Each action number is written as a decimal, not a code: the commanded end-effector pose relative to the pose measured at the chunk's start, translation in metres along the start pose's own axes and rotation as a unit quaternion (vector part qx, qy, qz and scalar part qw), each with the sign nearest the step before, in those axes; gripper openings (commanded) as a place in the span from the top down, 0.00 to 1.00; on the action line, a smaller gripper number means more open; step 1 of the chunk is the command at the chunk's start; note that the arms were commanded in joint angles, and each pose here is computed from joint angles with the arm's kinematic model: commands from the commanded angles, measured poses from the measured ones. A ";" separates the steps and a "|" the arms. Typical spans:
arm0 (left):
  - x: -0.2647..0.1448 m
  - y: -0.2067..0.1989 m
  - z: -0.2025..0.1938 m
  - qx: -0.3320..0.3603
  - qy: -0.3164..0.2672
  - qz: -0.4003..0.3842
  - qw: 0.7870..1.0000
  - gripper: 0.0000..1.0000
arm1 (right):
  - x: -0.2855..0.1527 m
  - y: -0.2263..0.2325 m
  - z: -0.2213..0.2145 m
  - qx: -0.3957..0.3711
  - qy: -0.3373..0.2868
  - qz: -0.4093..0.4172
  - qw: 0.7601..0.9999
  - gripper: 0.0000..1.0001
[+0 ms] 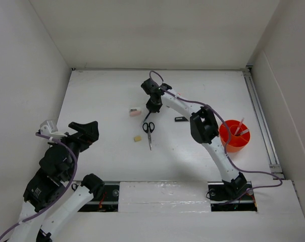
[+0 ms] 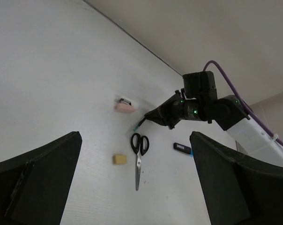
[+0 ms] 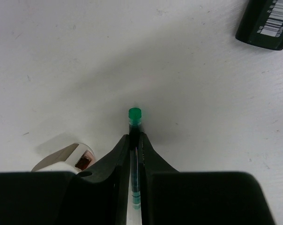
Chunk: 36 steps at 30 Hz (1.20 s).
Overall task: Sort the stationery into containers
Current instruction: Pick up the pen from the center of the board, then place the pen in the storage box.
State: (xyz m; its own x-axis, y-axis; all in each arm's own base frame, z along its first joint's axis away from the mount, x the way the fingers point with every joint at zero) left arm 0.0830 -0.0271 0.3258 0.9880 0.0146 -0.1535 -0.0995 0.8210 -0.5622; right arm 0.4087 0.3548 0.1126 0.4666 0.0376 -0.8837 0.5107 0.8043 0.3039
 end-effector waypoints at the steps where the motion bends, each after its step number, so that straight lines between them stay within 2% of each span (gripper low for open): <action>1: -0.009 -0.002 0.015 -0.021 -0.027 -0.012 0.999 0.00 | -0.018 0.003 0.027 0.006 -0.045 0.033 0.998 1.00; 8: -0.007 -0.003 0.014 -0.018 -0.024 -0.010 0.999 0.00 | -0.102 0.019 0.094 0.015 -0.140 0.142 0.980 1.00; 13: -0.003 -0.005 0.012 -0.013 -0.019 -0.005 1.000 0.00 | -0.152 0.007 0.129 0.009 -0.189 0.190 0.963 1.00; 15: -0.001 -0.006 0.011 -0.010 -0.015 -0.002 1.000 0.00 | -0.196 -0.007 0.145 0.001 -0.249 0.193 0.949 1.00; 16: -0.001 -0.006 0.011 -0.010 -0.015 -0.002 1.000 0.00 | -0.197 -0.020 0.139 -0.014 -0.262 0.174 0.949 1.00; 17: -0.001 -0.006 0.011 -0.010 -0.015 -0.002 1.000 0.00 | -0.237 -0.034 0.142 -0.027 -0.294 0.187 0.937 1.00; 18: 0.000 -0.005 0.008 -0.007 -0.013 0.000 1.000 0.00 | -0.251 -0.044 0.145 -0.030 -0.318 0.189 0.928 1.00; 20: 0.002 -0.008 0.008 -0.006 -0.009 -0.003 1.000 0.00 | -0.258 -0.080 0.136 -0.055 -0.339 0.150 0.927 1.00; 21: 0.004 -0.010 0.008 -0.006 -0.009 -0.003 1.000 0.00 | -0.297 -0.107 0.140 -0.041 -0.372 0.159 0.914 1.00; 23: 0.008 -0.011 0.005 0.009 0.001 -0.001 1.000 0.00 | -0.315 -0.160 0.129 -0.038 -0.417 0.119 0.900 1.00; 27: 0.013 -0.018 0.001 0.027 0.017 -0.014 0.999 0.00 | -0.314 -0.227 0.116 -0.017 -0.446 0.054 0.893 1.00; 28: 0.018 -0.019 -0.003 0.033 0.023 -0.009 0.999 0.00 | -0.329 -0.244 0.114 0.007 -0.456 0.065 0.887 1.00; 31: 0.020 -0.021 -0.006 0.041 0.034 -0.013 0.998 0.00 | -0.337 -0.289 0.114 0.047 -0.488 0.019 0.871 1.00; 36: 0.018 -0.024 -0.004 0.038 0.031 -0.030 0.998 0.00 | -0.336 -0.318 0.127 0.090 -0.506 -0.050 0.856 1.00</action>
State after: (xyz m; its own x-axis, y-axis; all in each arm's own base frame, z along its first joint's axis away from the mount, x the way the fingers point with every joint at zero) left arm 0.1030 -0.0465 0.3199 0.9714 -0.0348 -0.2347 -0.0855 0.8713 -0.4832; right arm 0.1798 0.0239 0.3657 0.8265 -0.5381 -0.1651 0.5522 0.7184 0.4230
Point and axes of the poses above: each gripper's point midway between its finger pads, its own x axis out along the fingers, its own y axis along the line the jaws close on, z = x × y, the point moved 9 cm from there along -x, back along the fingers, and after that the axes turned 4 degrees about x, right-handed, at the moved point
